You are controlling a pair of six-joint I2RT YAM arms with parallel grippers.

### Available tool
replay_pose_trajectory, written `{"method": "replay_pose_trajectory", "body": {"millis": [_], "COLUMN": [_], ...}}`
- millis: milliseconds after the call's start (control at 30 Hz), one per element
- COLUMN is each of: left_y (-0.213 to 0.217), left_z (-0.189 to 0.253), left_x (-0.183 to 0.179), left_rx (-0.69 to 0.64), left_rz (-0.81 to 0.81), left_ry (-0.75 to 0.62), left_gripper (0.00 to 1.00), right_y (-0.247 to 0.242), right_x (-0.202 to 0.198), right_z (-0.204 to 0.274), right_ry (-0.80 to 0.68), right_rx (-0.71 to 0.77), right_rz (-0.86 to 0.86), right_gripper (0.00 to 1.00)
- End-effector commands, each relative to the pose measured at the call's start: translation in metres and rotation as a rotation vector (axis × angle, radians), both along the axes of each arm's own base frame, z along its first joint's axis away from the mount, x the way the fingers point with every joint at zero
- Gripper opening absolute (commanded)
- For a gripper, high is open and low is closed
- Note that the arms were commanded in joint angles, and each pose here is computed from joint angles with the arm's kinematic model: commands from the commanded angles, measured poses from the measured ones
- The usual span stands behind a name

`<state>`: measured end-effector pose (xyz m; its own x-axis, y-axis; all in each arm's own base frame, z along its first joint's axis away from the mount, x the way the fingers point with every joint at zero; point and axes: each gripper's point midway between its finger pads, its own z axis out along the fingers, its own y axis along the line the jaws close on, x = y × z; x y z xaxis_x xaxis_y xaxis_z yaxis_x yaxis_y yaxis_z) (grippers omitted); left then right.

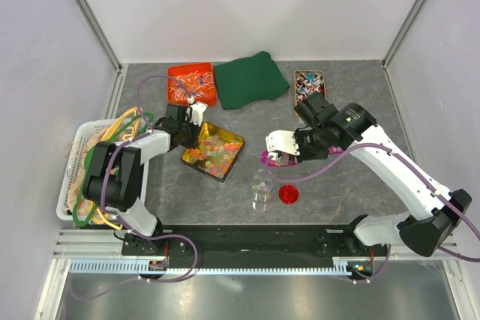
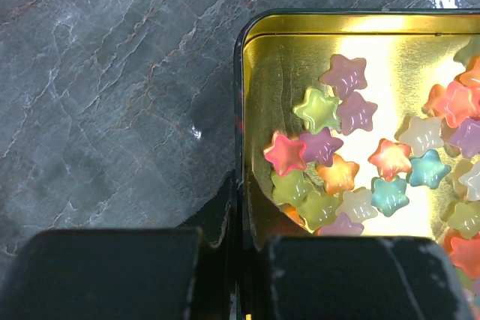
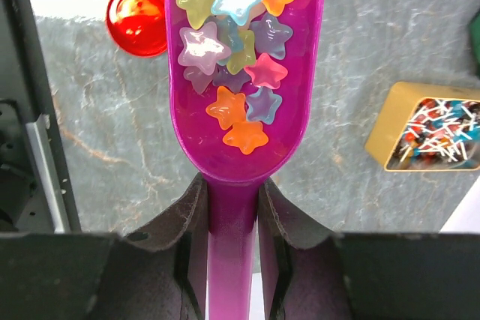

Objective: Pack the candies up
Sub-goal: Place the fake candies in the packing bottle.

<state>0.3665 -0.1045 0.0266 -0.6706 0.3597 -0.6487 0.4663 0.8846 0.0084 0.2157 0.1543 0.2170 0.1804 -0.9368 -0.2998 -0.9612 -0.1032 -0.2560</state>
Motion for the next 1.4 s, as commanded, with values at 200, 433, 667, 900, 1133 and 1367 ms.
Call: {"method": "replay_pose_trajectory", "body": {"millis": [200, 433, 667, 900, 1133, 1367], "left_y": [-0.007, -0.006, -0.004, -0.003, -0.003, -0.003], "left_z": [0.009, 0.012, 0.013, 0.014, 0.013, 0.013], "left_x": [0.016, 0.017, 0.018, 0.018, 0.017, 0.018], "left_rx": [-0.038, -0.039, -0.04, -0.041, -0.043, -0.045], "left_rz": [-0.038, -0.033, -0.027, -0.024, -0.025, -0.024], "left_ry": [-0.042, -0.047, -0.049, -0.051, -0.047, -0.047], "left_gripper": [0.02, 0.02, 0.02, 0.02, 0.02, 0.02], "right_y": [-0.014, -0.013, -0.011, -0.009, -0.009, -0.007], "right_x": [-0.028, -0.03, -0.031, -0.027, -0.025, -0.021], "right_z": [-0.014, -0.016, -0.017, -0.019, -0.019, -0.014], "right_ry": [0.039, 0.007, -0.019, -0.035, -0.054, -0.081], "right_rx": [-0.081, -0.13, -0.171, -0.21, -0.26, -0.293], "right_rz": [0.038, 0.04, 0.046, 0.051, 0.059, 0.068], "right_gripper": [0.0, 0.0, 0.0, 0.0, 0.0, 0.0]}}
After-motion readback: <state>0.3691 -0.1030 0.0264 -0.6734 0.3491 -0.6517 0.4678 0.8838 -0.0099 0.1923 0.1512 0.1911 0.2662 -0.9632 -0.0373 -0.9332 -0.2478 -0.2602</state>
